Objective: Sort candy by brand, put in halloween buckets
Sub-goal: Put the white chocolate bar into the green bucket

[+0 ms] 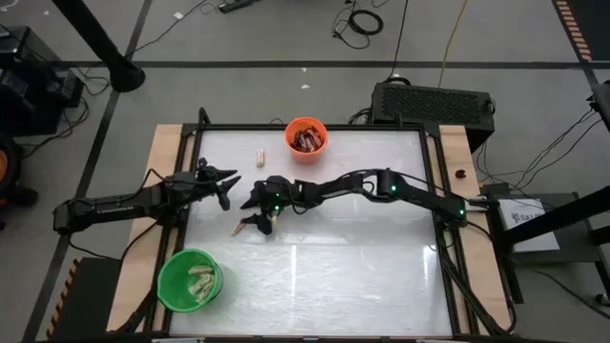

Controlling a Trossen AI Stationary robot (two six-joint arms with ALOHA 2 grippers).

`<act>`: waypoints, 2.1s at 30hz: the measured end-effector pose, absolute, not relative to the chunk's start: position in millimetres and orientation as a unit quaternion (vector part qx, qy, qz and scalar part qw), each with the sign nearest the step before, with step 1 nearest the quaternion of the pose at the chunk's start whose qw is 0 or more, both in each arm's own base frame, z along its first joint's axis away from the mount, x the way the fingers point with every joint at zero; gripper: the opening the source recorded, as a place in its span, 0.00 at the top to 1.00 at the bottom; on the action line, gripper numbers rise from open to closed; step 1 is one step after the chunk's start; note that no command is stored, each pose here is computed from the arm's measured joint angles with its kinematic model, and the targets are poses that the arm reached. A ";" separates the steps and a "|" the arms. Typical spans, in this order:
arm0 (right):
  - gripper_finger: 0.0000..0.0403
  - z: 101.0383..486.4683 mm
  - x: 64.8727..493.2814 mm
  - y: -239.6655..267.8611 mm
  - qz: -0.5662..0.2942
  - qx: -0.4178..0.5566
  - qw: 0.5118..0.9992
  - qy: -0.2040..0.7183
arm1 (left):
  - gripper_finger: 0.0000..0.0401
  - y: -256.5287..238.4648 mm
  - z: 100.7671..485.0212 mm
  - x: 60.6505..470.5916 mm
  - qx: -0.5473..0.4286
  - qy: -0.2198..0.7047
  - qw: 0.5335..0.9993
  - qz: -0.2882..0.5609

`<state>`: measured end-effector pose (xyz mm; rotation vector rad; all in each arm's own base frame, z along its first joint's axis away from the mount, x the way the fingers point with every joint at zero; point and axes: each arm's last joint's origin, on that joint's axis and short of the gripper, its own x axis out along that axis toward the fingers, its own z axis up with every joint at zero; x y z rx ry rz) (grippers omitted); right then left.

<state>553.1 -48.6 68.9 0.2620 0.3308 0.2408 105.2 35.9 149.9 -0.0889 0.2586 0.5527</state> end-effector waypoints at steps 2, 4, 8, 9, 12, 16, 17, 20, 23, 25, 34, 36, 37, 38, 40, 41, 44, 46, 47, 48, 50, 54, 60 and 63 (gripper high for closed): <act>0.35 63.0 555.5 -48.1 0.122 0.131 0.970 0.165 | 0.70 35.9 149.9 105.2 -0.044 0.128 0.953 0.272; 0.35 57.8 556.6 -47.2 0.123 0.130 0.970 0.165 | 0.70 35.9 149.9 105.2 -0.044 0.127 0.953 0.272; 0.37 53.3 555.4 -43.6 0.125 0.127 0.968 0.176 | 0.70 35.9 149.9 105.2 -0.044 0.127 0.953 0.272; 0.39 52.4 555.2 -42.5 0.126 0.126 0.967 0.179 | 0.70 35.9 149.9 105.2 -0.044 0.127 0.953 0.272; 0.45 49.7 554.4 -39.6 0.136 0.122 0.965 0.190 | 0.70 35.9 149.9 105.2 -0.044 0.128 0.953 0.272; 0.55 48.1 553.8 -36.9 0.140 0.121 0.962 0.200 | 0.70 35.9 150.0 105.2 -0.044 0.127 0.953 0.272; 0.56 47.9 553.6 -36.6 0.141 0.122 0.961 0.202 | 0.70 35.9 149.9 105.2 -0.044 0.127 0.953 0.272; 0.63 47.4 553.3 -35.7 0.146 0.125 0.960 0.206 | 0.70 35.9 150.0 105.2 -0.044 0.127 0.953 0.272; 0.71 46.9 552.8 -34.6 0.155 0.125 0.957 0.209 | 0.70 35.9 149.9 105.2 -0.044 0.127 0.953 0.272; 0.79 46.0 552.0 -33.1 0.171 0.122 0.954 0.214 | 0.70 35.9 149.9 105.2 -0.044 0.127 0.953 0.272; 0.99 53.7 552.9 -24.8 0.180 0.124 0.953 0.209 | 0.70 35.9 149.9 105.2 -0.044 0.128 0.953 0.272; 1.00 62.4 553.1 -19.9 0.185 0.125 0.952 0.208 | 0.70 35.9 150.0 105.2 -0.044 0.127 0.953 0.272; 1.00 67.4 553.3 -15.8 0.189 0.124 0.952 0.206 | 0.70 35.9 149.9 105.1 -0.044 0.127 0.953 0.272; 1.00 72.8 553.0 -10.7 0.196 0.123 0.951 0.207 | 0.70 35.9 149.9 105.2 -0.044 0.128 0.953 0.272; 1.00 81.9 552.2 4.1 0.220 0.120 0.945 0.208 | 0.70 35.9 150.0 105.2 -0.044 0.127 0.953 0.272; 1.00 87.2 551.7 13.7 0.231 0.117 0.943 0.208 | 0.70 35.9 149.9 105.2 -0.044 0.127 0.953 0.272; 1.00 108.0 550.7 40.4 0.263 0.080 0.944 0.184 | 0.70 35.9 149.9 105.2 -0.044 0.127 0.953 0.272; 1.00 129.2 549.4 54.3 0.277 0.053 0.946 0.158 | 0.70 35.9 150.0 105.2 -0.044 0.127 0.953 0.272; 1.00 139.1 547.8 60.9 0.282 0.039 0.947 0.151 | 0.70 35.9 150.0 105.2 -0.044 0.127 0.953 0.272; 1.00 149.4 546.1 65.8 0.287 0.024 0.946 0.145 | 0.70 35.9 150.0 105.2 -0.044 0.127 0.953 0.272; 1.00 168.2 540.8 73.8 0.295 0.001 0.944 0.147 | 0.70 35.9 150.0 105.2 -0.044 0.127 0.953 0.272; 1.00 214.5 528.7 87.2 0.286 -0.040 0.950 0.121 | 0.70 35.9 150.0 105.2 -0.044 0.127 0.953 0.272; 1.00 248.5 523.2 113.9 0.234 -0.079 0.969 0.026 | 0.70 35.9 150.0 105.2 -0.044 0.127 0.953 0.272; 1.00 241.2 526.2 125.0 0.214 -0.082 0.973 -0.006 | 0.70 35.9 150.0 105.2 -0.044 0.127 0.953 0.272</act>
